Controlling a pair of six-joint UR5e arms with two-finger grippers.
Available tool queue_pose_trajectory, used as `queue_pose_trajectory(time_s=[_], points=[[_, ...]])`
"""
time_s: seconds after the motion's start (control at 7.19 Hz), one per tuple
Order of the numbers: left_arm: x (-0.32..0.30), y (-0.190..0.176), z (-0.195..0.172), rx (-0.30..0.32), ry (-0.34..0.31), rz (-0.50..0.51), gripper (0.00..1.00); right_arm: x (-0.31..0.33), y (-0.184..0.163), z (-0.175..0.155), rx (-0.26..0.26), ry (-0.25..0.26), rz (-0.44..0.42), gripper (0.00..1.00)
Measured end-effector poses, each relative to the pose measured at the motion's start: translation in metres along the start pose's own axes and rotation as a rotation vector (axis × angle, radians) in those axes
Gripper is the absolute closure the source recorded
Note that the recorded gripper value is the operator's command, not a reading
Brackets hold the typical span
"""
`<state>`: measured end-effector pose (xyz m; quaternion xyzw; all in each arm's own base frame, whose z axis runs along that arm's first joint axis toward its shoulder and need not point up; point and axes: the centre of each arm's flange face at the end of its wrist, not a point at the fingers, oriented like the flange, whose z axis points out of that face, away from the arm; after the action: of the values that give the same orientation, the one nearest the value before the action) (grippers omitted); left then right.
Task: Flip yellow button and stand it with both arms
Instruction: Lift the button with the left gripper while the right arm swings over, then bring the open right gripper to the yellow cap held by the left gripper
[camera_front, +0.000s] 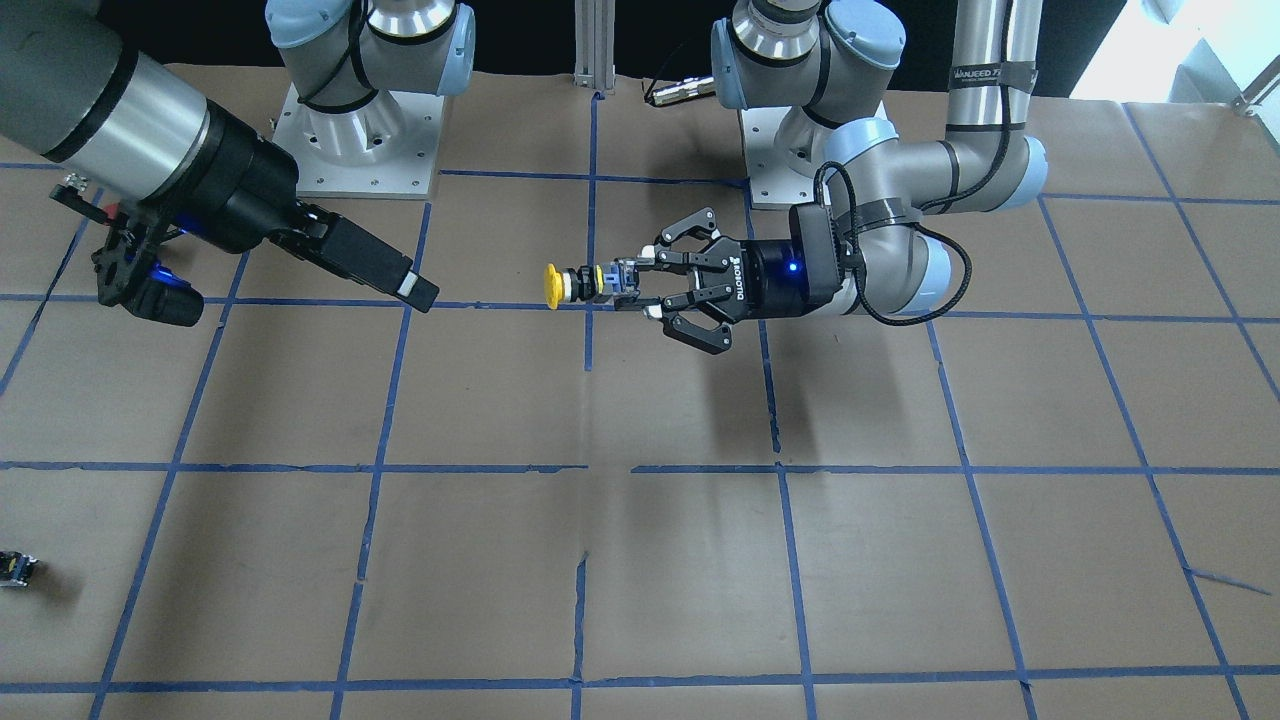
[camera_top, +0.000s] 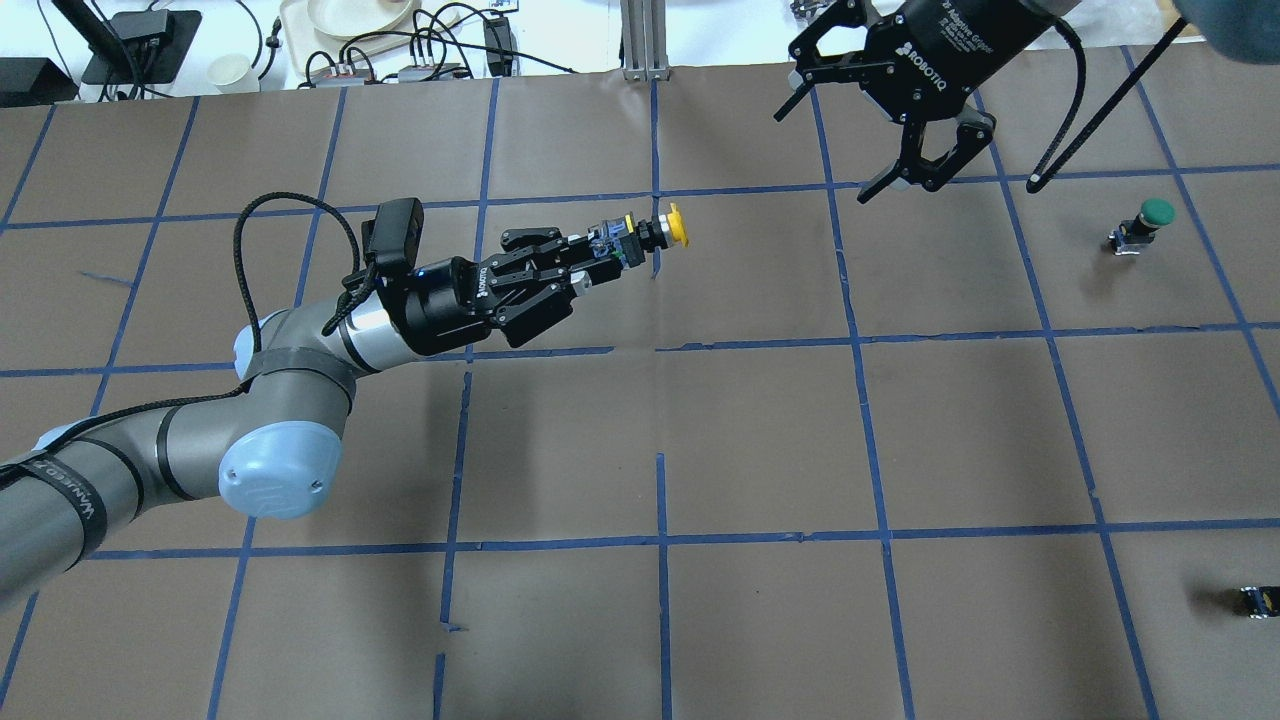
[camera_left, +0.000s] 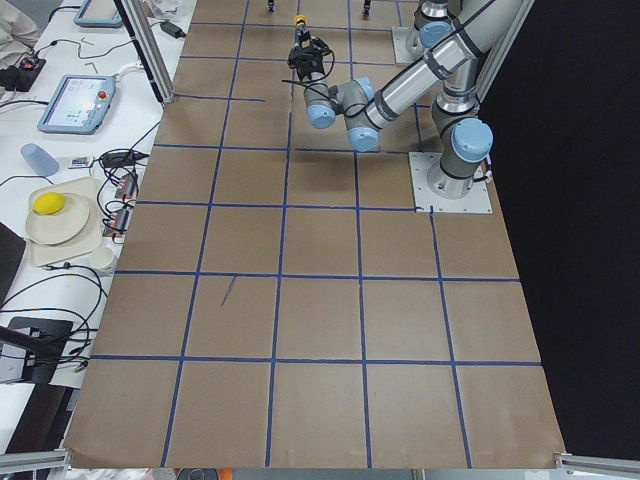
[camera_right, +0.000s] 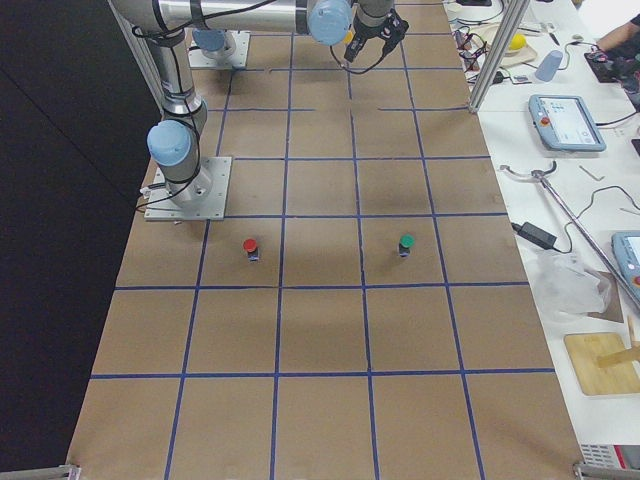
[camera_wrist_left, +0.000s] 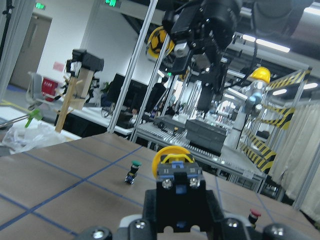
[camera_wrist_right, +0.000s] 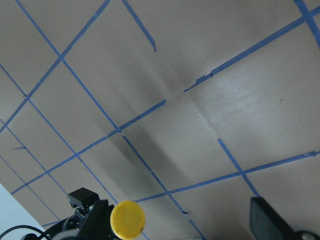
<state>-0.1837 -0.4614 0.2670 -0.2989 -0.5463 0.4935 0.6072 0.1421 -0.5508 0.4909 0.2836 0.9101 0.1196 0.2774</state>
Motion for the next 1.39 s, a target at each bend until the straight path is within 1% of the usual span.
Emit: queue_pose_trajectory(time_s=[0.14,0.42,0.56,0.7,0.97,1.11,1.39], points=[[0.005,-0.001,0.01,0.038,0.027,-0.004,0.86,-0.001,0.002,0.005,-0.042,-0.035,0.022,0.0],[0.009,-0.005,0.018,0.058,0.048,0.005,0.86,-0.005,0.008,0.012,-0.109,-0.106,0.083,0.0],[0.009,-0.006,0.019,0.059,0.052,0.008,0.86,-0.01,0.014,0.017,-0.132,-0.123,0.098,0.0],[0.01,-0.007,0.02,0.058,0.055,0.01,0.86,-0.016,0.021,0.025,-0.15,-0.122,0.104,0.0],[0.01,-0.01,0.023,0.059,0.061,0.017,0.85,-0.016,0.026,0.044,-0.183,-0.102,0.12,0.01],[0.01,-0.011,0.024,0.06,0.062,0.019,0.85,-0.015,0.027,0.047,-0.19,-0.097,0.134,0.03],[0.01,-0.012,0.024,0.064,0.063,0.02,0.84,-0.015,0.032,0.046,-0.199,-0.104,0.17,0.18]])
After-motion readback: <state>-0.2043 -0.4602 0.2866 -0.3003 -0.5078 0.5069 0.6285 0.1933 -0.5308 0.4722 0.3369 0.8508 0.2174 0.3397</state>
